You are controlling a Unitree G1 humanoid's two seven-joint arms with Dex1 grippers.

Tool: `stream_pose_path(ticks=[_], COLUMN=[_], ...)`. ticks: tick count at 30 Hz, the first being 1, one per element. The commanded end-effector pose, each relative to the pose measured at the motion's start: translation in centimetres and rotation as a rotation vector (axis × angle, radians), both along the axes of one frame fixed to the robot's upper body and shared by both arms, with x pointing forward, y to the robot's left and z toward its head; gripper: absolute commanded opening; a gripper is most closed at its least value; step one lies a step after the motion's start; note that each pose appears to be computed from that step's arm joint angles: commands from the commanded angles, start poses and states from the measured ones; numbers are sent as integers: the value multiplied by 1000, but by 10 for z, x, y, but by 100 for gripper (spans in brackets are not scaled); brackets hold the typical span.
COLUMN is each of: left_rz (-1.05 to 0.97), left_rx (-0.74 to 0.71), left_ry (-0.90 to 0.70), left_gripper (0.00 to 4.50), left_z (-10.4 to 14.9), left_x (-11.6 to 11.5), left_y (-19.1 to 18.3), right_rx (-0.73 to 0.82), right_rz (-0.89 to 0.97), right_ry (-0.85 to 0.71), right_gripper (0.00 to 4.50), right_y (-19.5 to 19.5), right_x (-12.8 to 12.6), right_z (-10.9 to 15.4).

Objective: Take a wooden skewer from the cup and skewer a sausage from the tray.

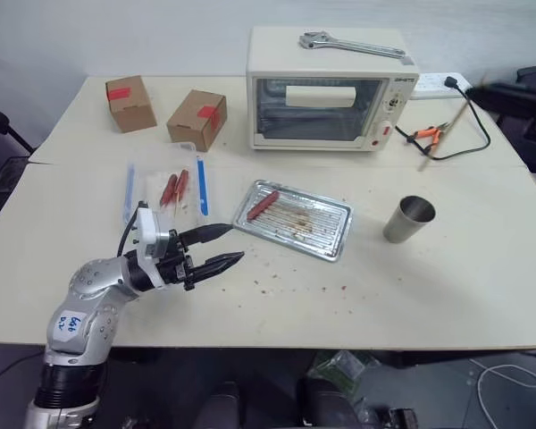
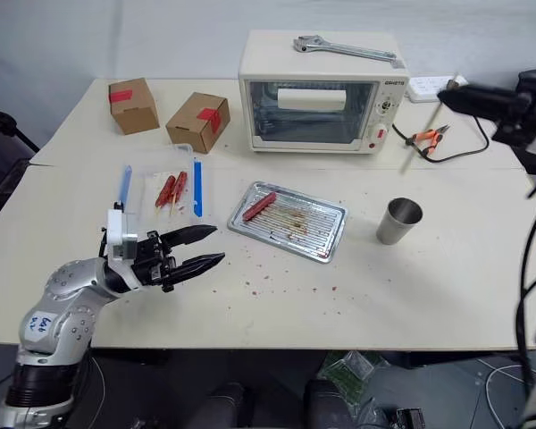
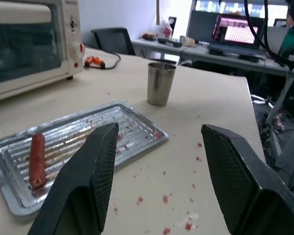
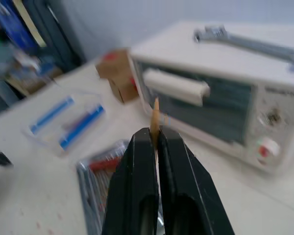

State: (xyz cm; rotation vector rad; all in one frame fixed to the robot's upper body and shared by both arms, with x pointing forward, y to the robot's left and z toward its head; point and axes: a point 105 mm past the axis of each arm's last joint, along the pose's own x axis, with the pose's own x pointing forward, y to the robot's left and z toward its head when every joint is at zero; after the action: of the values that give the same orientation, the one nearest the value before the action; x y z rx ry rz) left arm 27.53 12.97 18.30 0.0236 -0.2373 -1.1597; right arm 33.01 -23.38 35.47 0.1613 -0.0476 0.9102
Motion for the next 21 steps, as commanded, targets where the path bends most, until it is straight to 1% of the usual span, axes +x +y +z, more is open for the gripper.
stream_pose_path(ticks=[1, 5, 8, 10, 16, 21], left_rz=[46, 106, 116, 122, 90, 93], left_rx=[-63, -147, -201, -235, -302, -319], left_ry=[-83, -134, -148, -157, -171, -173], left_gripper=[286, 286, 286, 286, 286, 286], left_z=[12, 22, 25, 28, 37, 40], left_x=[8, 19, 23, 25, 21, 21], left_y=[-15, -30, -46, -55, -73, -75], right_rx=[193, 427, 500, 548, 615, 617], right_rz=[162, 189, 218, 229, 225, 226], right_ry=[16, 83, 151, 186, 252, 281], right_gripper=[6, 6, 6, 6, 6, 6], right_y=[52, 83, 105, 116, 129, 132], right_x=[-7, -6, -11, -14, -19, -25], right_z=[-13, -30, -48, -54, -65, -72])
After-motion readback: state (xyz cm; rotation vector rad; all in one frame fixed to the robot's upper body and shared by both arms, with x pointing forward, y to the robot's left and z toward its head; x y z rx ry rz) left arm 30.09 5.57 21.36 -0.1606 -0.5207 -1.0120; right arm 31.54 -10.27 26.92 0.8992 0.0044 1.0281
